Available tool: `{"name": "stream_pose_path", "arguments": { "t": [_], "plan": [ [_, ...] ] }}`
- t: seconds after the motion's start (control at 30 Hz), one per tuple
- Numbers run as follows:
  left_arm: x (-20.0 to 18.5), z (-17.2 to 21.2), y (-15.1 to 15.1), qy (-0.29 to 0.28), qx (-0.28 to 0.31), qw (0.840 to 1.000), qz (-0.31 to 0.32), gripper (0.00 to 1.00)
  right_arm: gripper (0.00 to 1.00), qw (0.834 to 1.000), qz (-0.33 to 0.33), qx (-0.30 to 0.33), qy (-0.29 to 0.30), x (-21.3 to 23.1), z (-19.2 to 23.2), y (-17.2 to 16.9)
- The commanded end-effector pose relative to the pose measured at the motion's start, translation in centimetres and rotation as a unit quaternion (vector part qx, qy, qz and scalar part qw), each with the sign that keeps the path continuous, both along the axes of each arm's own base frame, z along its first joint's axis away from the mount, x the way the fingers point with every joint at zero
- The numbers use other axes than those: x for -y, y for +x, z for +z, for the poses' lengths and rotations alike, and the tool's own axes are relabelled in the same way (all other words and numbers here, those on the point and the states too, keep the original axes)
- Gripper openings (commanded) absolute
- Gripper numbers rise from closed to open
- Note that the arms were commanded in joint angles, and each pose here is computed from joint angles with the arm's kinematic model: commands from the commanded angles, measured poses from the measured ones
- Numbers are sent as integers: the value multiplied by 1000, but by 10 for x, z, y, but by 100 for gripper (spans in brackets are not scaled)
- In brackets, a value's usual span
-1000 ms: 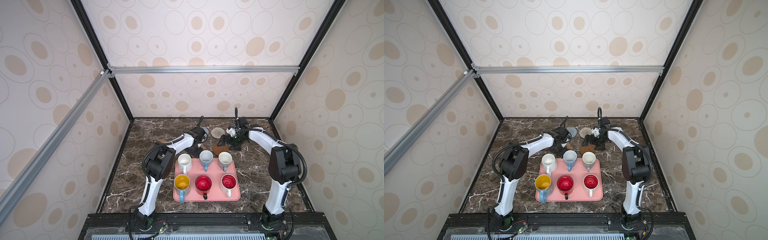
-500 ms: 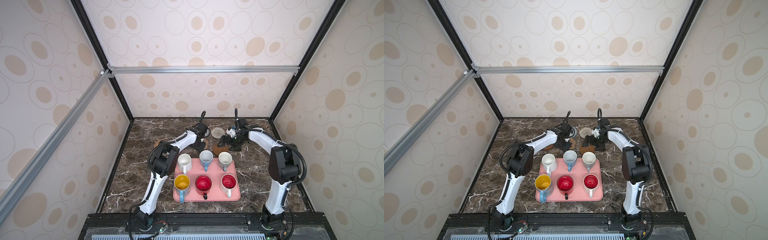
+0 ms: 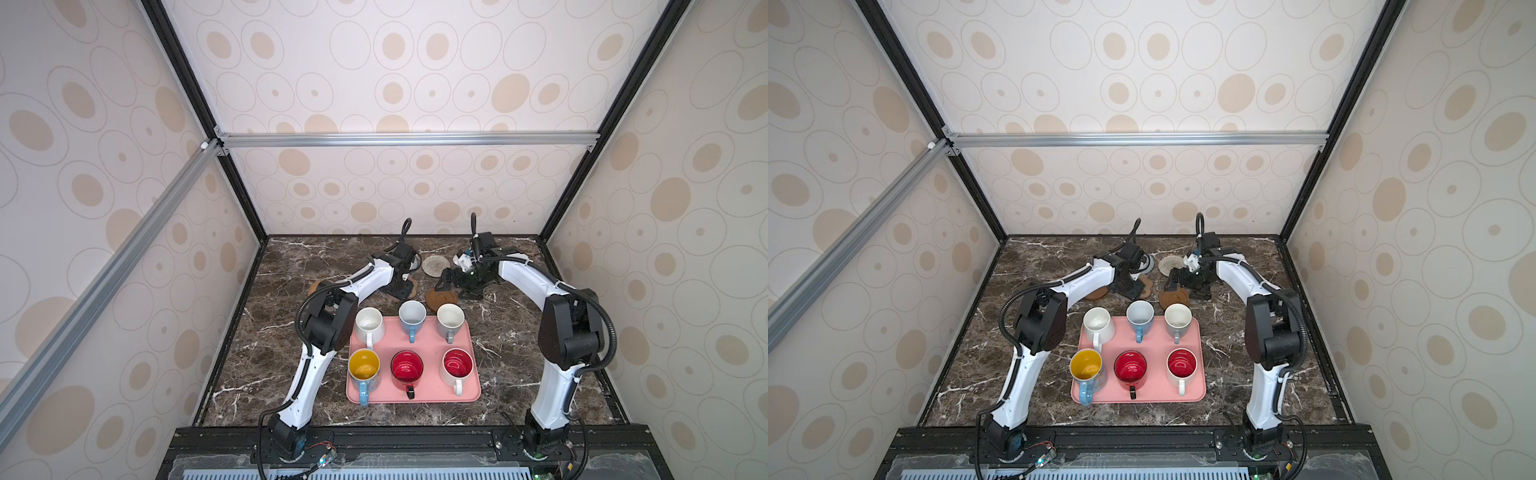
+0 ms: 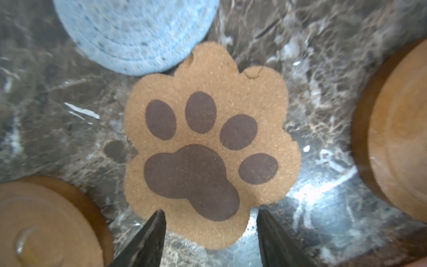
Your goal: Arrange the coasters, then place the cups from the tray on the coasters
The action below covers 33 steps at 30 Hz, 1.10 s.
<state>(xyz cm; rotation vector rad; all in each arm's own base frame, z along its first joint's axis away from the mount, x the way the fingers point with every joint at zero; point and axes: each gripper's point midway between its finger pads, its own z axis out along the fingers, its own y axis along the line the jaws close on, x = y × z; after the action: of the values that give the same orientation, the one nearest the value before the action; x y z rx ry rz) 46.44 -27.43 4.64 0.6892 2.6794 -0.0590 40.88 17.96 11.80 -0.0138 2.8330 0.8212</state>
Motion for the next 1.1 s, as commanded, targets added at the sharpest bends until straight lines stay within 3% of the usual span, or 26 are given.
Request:
{"name": "stream_pose_path", "arguments": {
  "t": [0.0,0.23,0.53,0.8,1.07],
  "plan": [
    [5,71,13,-61,51,997,16,65,100,999,-1,32,3,2,28,8],
    [-20,124,29,-135,101,983,72,68,100,997,-24,63,32,-9,33,41],
    [-75,139,27,-250,148,943,160,68,100,988,-86,110,73,-26,19,91],
    [-110,135,13,-257,161,927,222,69,100,985,-92,113,89,-58,-10,123],
    [-127,146,13,-212,175,933,230,70,100,988,-83,87,99,-105,-34,121]
  ]
}}
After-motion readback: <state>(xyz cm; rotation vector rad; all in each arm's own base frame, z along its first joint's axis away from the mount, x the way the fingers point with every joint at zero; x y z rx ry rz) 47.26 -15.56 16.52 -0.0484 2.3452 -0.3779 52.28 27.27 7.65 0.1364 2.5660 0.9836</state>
